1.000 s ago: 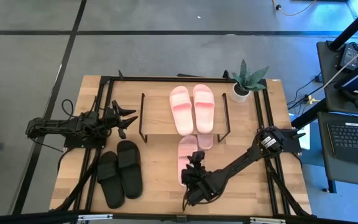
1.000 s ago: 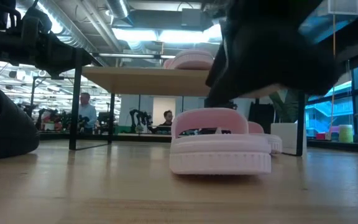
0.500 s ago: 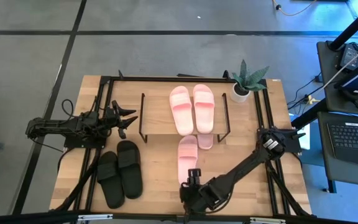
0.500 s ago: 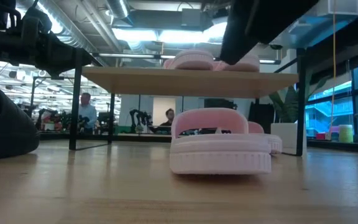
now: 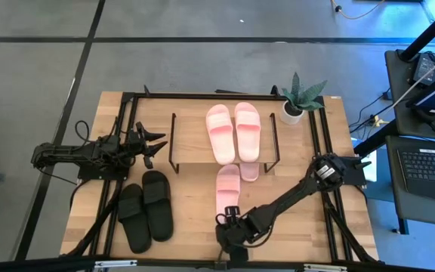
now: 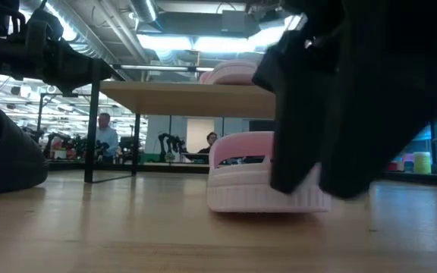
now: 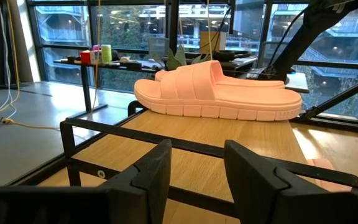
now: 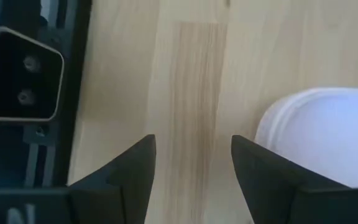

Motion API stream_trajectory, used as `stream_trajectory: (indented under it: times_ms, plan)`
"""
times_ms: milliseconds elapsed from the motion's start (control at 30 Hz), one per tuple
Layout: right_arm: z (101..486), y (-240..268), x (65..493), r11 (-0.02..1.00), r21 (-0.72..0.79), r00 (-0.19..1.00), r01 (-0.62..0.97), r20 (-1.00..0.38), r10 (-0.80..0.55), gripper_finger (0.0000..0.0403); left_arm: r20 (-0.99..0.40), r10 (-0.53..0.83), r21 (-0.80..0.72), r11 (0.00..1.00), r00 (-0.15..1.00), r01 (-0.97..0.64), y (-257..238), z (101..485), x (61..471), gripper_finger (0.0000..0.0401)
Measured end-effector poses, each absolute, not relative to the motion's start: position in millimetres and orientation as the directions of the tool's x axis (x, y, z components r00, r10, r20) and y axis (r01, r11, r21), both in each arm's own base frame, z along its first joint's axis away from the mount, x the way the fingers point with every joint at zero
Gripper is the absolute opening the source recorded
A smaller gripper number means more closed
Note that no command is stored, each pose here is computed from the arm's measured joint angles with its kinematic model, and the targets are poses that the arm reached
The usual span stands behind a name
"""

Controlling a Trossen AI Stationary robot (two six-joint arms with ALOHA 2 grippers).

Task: Pick and place slides into the shelf
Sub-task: Move the pink slipper under the shelf

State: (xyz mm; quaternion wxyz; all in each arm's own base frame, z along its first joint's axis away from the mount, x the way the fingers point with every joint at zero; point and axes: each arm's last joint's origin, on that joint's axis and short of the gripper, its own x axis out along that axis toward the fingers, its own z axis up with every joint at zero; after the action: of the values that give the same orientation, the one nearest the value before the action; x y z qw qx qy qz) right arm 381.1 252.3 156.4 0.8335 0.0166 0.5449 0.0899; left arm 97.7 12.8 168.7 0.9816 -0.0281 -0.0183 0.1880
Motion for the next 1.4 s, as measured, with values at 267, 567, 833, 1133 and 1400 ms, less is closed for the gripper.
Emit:
stream_trajectory:
  times_ms: [267, 567, 833, 1133, 1400]
  plan:
    - [152.8, 238.2, 382.2, 0.994, 0.060, 0.358, -0.094, -0.929, 0.090, 0.0210, 0.025, 0.370, -0.062, 0.928, 0.929, -0.368, 12.8, 168.7, 97.7, 0.0141]
    - [150.9, 221.0, 382.6, 0.994, -0.107, 0.354, -0.026, -0.931, -0.090, 0.0210, 0.026, 0.370, -0.062, 0.928, 0.929, -0.368, 12.8, 168.9, 97.7, 0.0141]
    - [149.7, 196.7, 386.2, 0.973, -0.232, 0.311, 0.012, -0.924, -0.224, 0.0210, 0.025, 0.371, -0.059, 0.928, 0.928, -0.369, 12.9, 168.7, 97.7, 0.0141]
    - [139.6, 158.4, 394.0, 0.961, -0.274, 0.241, 0.033, -0.931, -0.274, 0.0210, 0.025, 0.370, -0.059, 0.928, 0.929, -0.368, 12.8, 168.8, 97.7, 0.0141]
    - [120.0, 142.7, 387.3, 0.962, -0.266, 0.232, 0.061, -0.934, -0.273, 0.0210, 0.026, 0.371, -0.059, 0.928, 0.928, -0.369, 12.9, 168.8, 97.6, 0.0141]
